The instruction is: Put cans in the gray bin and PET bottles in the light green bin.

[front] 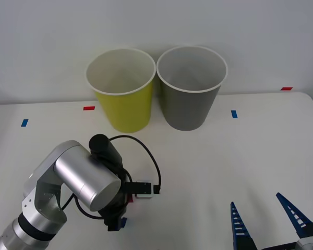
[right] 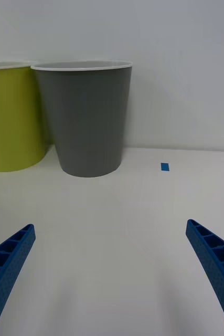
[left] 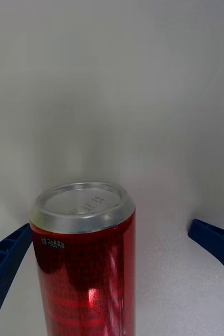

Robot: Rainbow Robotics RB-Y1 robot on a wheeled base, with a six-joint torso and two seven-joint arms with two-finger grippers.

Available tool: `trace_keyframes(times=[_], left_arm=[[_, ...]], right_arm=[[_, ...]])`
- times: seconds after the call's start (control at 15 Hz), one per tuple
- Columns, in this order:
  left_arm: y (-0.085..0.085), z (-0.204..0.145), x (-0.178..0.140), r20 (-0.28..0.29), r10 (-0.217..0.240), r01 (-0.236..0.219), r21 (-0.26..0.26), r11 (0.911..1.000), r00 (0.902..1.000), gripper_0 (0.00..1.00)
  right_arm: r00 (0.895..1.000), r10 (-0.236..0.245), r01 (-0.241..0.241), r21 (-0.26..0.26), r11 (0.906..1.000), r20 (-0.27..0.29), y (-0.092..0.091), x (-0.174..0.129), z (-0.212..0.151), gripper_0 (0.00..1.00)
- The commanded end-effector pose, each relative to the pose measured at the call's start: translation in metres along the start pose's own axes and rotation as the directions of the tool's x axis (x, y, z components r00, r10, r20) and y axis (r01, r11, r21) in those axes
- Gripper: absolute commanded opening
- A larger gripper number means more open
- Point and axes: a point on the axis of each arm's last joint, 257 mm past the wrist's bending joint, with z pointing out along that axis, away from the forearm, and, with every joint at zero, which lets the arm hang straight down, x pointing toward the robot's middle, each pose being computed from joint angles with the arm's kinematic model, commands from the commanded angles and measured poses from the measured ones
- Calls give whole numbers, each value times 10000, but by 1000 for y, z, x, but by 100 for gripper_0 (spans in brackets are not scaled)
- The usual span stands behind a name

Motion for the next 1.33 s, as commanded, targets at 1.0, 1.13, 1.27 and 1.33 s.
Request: trace_keyframes(times=[1.0, 1.13, 1.27, 1.33], left_arm=[[9, 1, -1, -35, 454, -454, -42, 9990, 9990, 0], [6, 2, 1, -31, 455, -455, 47, 9990, 9990, 0], [5, 2, 2, -30, 433, -433, 82, 9990, 9991, 0], [5, 2, 3, -37, 407, -406, 99, 9991, 9992, 0]], right_arm=[[10000, 0, 0, 0, 10000, 0, 0, 0, 0, 100], [10000, 0, 0, 0, 10000, 0, 0, 0, 0, 100], [10000, 0, 0, 0, 10000, 0, 0, 0, 0, 100], [10000, 0, 0, 0, 10000, 0, 0, 0, 0, 100]])
